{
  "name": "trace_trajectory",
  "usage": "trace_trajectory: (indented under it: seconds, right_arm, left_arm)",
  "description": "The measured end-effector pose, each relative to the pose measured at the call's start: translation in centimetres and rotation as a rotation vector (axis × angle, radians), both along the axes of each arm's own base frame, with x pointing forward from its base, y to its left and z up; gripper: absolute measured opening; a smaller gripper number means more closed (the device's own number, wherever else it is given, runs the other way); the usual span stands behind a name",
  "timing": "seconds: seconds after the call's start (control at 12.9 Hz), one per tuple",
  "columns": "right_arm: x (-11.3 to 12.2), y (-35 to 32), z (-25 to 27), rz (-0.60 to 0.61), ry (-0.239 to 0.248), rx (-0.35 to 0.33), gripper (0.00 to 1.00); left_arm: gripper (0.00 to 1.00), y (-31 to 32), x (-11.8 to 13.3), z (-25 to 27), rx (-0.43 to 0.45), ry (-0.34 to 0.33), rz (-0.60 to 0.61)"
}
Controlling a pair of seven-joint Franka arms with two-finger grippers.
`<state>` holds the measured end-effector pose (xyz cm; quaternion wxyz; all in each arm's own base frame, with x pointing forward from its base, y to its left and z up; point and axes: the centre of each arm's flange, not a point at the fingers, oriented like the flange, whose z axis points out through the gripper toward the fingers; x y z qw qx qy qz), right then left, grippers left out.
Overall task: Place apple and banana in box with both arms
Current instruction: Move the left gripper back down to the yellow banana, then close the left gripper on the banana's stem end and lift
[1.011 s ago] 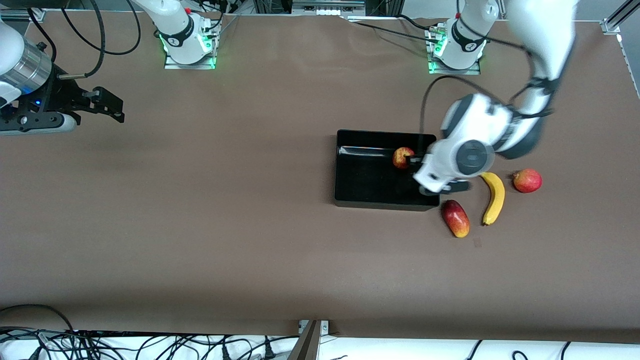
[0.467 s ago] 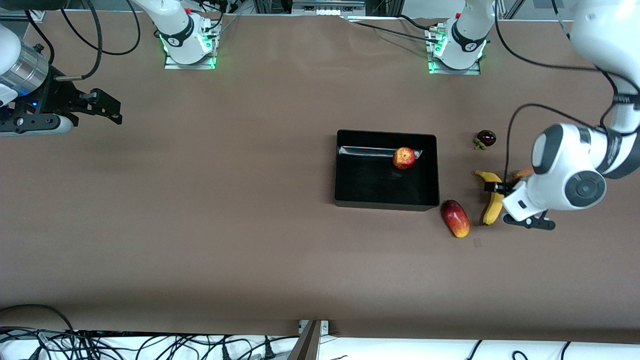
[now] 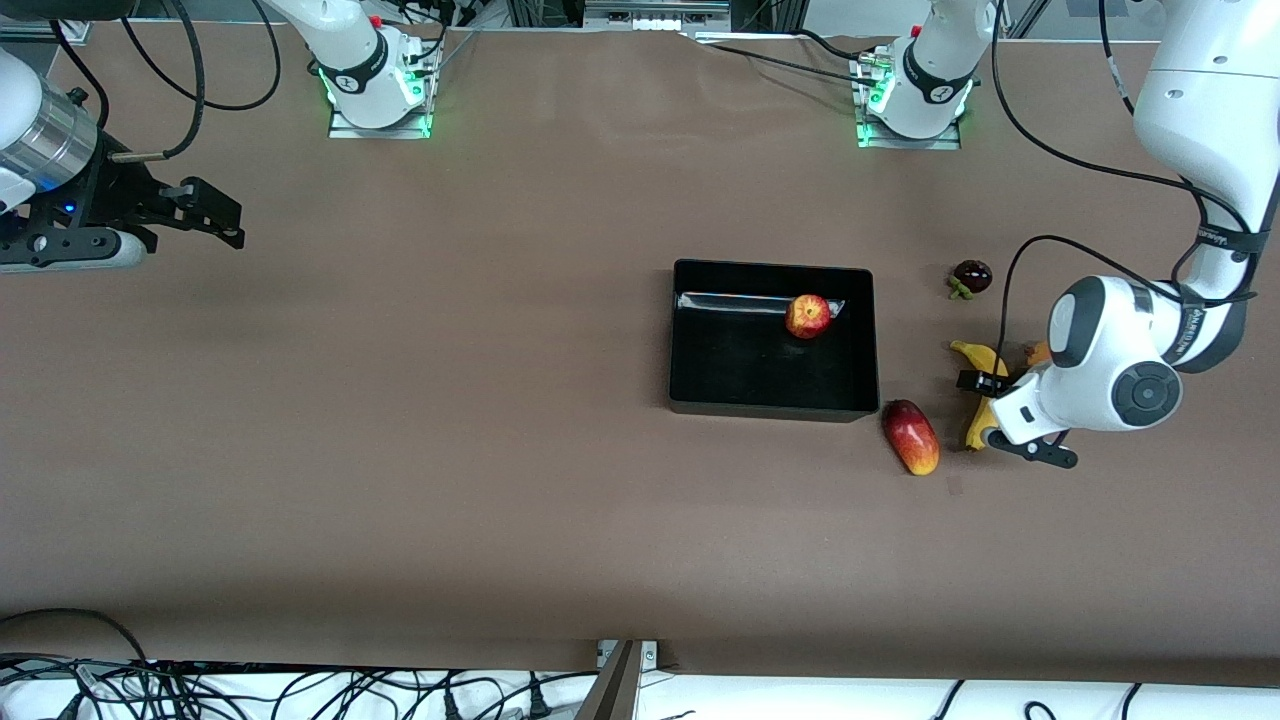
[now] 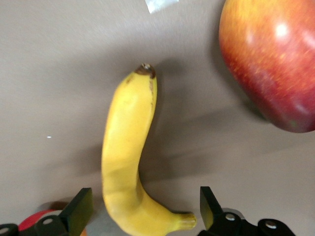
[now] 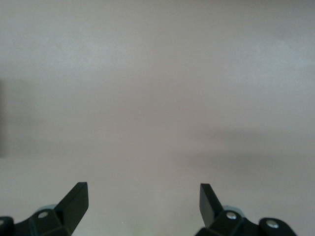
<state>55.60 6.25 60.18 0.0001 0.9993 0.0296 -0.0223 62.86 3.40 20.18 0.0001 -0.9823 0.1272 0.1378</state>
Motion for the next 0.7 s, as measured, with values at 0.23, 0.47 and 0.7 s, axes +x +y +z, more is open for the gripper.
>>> trace_trajectory:
  seconds: [0.23,0.47,0.7]
  right_arm:
    - [0.0,0.0,0.0,0.000,0.000,0.000,1.00]
    - [0.0,0.0,0.0,0.000,0.000,0.000,1.00]
    - [0.0,0.0,0.0,0.000,0.000,0.000,1.00]
  left_arm:
    - [0.86,0.9,-1.0,-1.7,-0.003,-0.037,-0.011]
    - [0.81,1.4,-0.9,-1.6,0.047,-0.053,-0.070]
    - [0.58,1.4,-1.0,-1.7,0.054,-0.052,-0.082]
